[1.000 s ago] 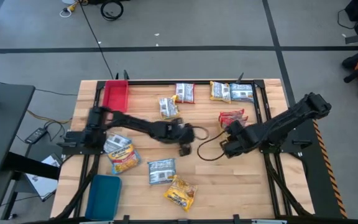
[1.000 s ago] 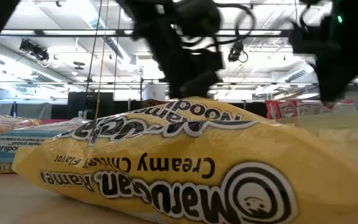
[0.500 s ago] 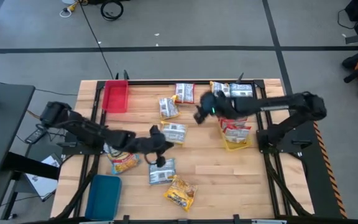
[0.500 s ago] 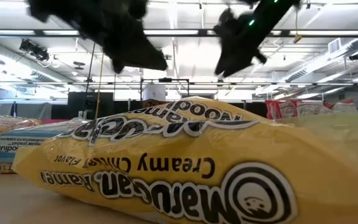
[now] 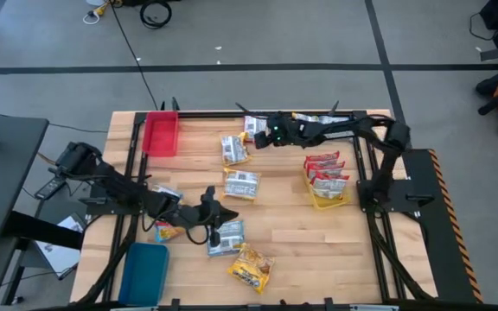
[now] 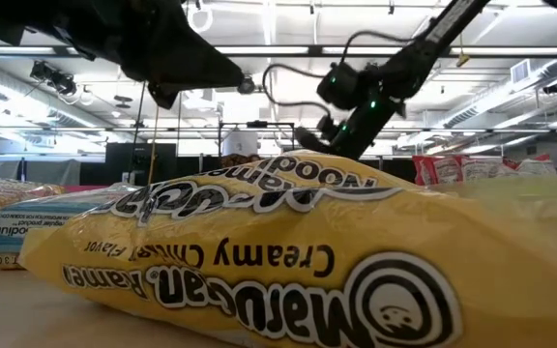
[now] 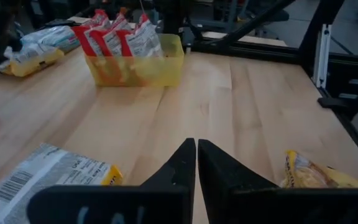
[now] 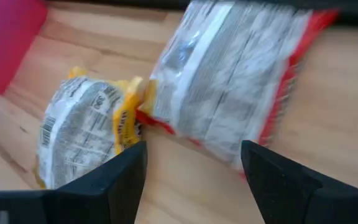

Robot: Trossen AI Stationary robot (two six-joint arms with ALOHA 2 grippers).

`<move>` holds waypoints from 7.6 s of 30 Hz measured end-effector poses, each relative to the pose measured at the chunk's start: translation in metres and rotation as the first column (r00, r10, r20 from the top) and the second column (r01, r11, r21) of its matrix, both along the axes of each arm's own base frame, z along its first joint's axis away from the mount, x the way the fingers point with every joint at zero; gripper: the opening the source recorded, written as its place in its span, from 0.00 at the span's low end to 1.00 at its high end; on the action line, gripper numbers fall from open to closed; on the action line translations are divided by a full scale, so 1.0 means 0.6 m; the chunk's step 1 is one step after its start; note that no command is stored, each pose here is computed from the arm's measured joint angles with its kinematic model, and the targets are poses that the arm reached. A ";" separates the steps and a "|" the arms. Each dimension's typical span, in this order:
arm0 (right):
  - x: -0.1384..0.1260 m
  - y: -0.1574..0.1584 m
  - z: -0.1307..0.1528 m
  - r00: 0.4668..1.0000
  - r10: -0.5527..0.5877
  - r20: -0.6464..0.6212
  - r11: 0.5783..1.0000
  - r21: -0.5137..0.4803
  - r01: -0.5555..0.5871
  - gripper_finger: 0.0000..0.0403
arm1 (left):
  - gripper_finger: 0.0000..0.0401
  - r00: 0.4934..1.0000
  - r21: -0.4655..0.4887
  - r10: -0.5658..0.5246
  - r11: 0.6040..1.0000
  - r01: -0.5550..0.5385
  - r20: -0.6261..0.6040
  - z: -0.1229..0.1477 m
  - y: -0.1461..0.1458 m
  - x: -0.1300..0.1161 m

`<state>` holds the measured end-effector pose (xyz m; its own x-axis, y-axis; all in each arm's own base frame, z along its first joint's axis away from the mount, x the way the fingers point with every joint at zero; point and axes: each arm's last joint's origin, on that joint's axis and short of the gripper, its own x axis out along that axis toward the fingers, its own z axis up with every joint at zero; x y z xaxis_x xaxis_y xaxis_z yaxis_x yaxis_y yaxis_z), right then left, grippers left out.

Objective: Sort Maruchan noodles
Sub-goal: Put the red noodle pack into the yellow bin

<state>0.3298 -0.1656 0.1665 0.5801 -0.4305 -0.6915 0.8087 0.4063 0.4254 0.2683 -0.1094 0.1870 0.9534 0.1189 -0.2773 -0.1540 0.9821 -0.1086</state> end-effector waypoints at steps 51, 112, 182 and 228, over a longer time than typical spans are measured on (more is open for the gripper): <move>0.076 -0.035 0.014 0.585 0.478 -0.655 0.639 -0.198 -0.744 0.62 | 0.11 0.850 -0.238 0.411 0.907 -0.347 0.330 0.203 0.235 -0.141; 0.086 0.150 -0.016 0.331 0.701 -0.632 0.591 0.254 -0.766 0.05 | 0.11 0.905 -0.240 0.133 0.970 -0.035 0.404 0.216 0.215 -0.136; -0.167 0.284 0.443 0.342 0.933 -0.112 -0.085 -0.992 -0.095 0.02 | 0.74 0.648 -0.524 0.065 0.652 0.548 0.759 0.213 0.239 0.110; -0.192 0.266 0.491 0.250 0.865 0.435 0.469 -0.878 -0.094 0.44 | 0.24 0.546 0.353 -0.420 0.907 0.228 0.725 0.387 0.249 0.144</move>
